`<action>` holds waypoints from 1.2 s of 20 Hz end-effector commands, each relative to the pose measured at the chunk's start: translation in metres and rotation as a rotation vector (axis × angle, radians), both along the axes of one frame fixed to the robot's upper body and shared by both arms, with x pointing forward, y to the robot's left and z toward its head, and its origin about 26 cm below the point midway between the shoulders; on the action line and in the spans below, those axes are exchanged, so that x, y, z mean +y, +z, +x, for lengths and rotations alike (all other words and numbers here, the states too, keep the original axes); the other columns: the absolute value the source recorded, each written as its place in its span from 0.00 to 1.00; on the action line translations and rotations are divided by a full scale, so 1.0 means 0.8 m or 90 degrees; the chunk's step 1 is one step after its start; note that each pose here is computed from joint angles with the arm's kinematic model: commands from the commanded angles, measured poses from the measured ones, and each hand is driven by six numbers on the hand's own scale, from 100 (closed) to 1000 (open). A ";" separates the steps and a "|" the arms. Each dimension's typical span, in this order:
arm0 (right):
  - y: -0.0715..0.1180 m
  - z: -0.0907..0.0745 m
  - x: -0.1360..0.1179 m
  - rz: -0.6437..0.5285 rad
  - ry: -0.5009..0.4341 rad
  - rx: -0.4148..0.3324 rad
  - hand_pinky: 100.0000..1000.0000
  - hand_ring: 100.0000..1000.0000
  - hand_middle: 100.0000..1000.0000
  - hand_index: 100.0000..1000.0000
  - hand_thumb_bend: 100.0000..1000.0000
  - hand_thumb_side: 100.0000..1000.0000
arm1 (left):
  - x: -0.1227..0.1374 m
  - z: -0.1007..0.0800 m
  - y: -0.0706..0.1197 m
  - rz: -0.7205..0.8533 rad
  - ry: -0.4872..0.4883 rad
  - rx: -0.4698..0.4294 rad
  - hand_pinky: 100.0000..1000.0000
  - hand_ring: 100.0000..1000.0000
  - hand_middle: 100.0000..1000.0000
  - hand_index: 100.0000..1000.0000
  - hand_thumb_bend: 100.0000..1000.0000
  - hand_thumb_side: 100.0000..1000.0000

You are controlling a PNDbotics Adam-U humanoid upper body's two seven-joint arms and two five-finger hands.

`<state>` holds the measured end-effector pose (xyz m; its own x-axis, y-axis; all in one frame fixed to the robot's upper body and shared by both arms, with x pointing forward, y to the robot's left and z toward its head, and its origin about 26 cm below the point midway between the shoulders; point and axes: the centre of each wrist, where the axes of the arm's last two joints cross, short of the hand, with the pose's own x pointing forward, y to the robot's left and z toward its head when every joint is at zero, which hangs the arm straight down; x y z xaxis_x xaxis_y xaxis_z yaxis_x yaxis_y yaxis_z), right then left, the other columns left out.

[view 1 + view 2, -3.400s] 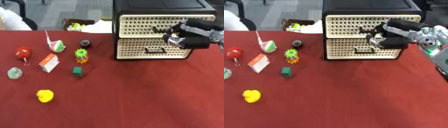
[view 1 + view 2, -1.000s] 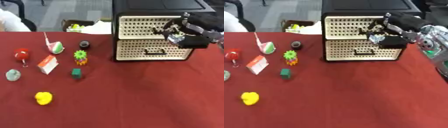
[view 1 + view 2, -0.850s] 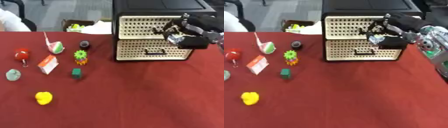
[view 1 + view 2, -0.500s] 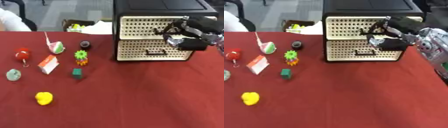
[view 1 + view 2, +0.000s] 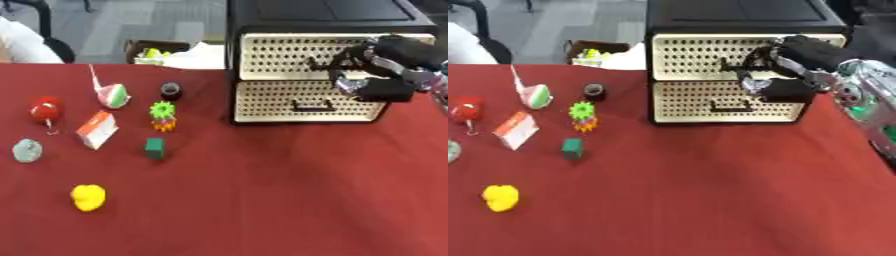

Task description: Pick up objects from table and place into drawer.

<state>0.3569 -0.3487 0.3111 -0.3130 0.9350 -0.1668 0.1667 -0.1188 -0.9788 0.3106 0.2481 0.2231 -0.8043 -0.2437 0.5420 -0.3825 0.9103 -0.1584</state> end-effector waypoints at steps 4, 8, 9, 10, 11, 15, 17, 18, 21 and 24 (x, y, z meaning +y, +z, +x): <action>0.012 -0.002 -0.006 -0.020 -0.013 -0.010 0.00 0.00 0.00 0.79 0.00 1.00 | -0.002 -0.003 0.011 0.004 -0.007 -0.021 0.41 0.53 0.57 0.74 0.00 0.81; 0.009 0.000 -0.008 -0.016 -0.014 0.003 0.00 0.00 0.00 0.77 0.00 1.00 | -0.002 -0.003 0.012 0.004 -0.008 -0.022 0.41 0.53 0.57 0.74 0.00 0.81; 0.009 0.000 -0.008 -0.014 -0.013 0.006 0.00 0.00 0.00 0.75 0.00 1.00 | -0.002 -0.003 0.012 0.004 -0.008 -0.022 0.41 0.53 0.57 0.74 0.00 0.81; 0.009 0.000 -0.008 -0.013 -0.012 0.007 0.00 0.00 0.00 0.75 0.00 1.00 | -0.002 -0.003 0.012 0.004 -0.008 -0.022 0.41 0.53 0.57 0.74 0.00 0.81; 0.009 0.000 -0.008 -0.011 -0.011 0.009 0.00 0.00 0.00 0.74 0.00 1.00 | -0.002 -0.003 0.012 0.004 -0.008 -0.023 0.41 0.53 0.57 0.73 0.00 0.81; 0.010 0.000 -0.008 0.006 -0.007 0.022 0.00 0.00 0.00 0.71 0.00 1.00 | -0.002 -0.003 0.012 0.004 -0.008 -0.022 0.41 0.53 0.57 0.73 0.00 0.81; 0.012 -0.001 -0.008 0.013 -0.007 0.022 0.00 0.00 0.00 0.70 0.00 1.00 | -0.002 -0.003 0.012 0.004 -0.008 -0.022 0.41 0.53 0.57 0.73 0.00 0.81; 0.013 -0.001 -0.008 0.018 -0.007 0.021 0.00 0.00 0.00 0.69 0.00 1.00 | -0.003 -0.003 0.012 0.004 -0.008 -0.022 0.41 0.53 0.57 0.73 0.00 0.81; 0.014 0.000 -0.009 0.032 -0.008 0.022 0.00 0.00 0.00 0.65 0.00 1.00 | -0.003 -0.003 0.012 0.004 -0.008 -0.021 0.41 0.53 0.57 0.73 0.00 0.81; 0.014 0.000 -0.010 0.038 -0.011 0.023 0.00 0.00 0.00 0.60 0.00 1.00 | -0.002 -0.003 0.012 0.004 -0.008 -0.021 0.41 0.53 0.57 0.73 0.00 0.81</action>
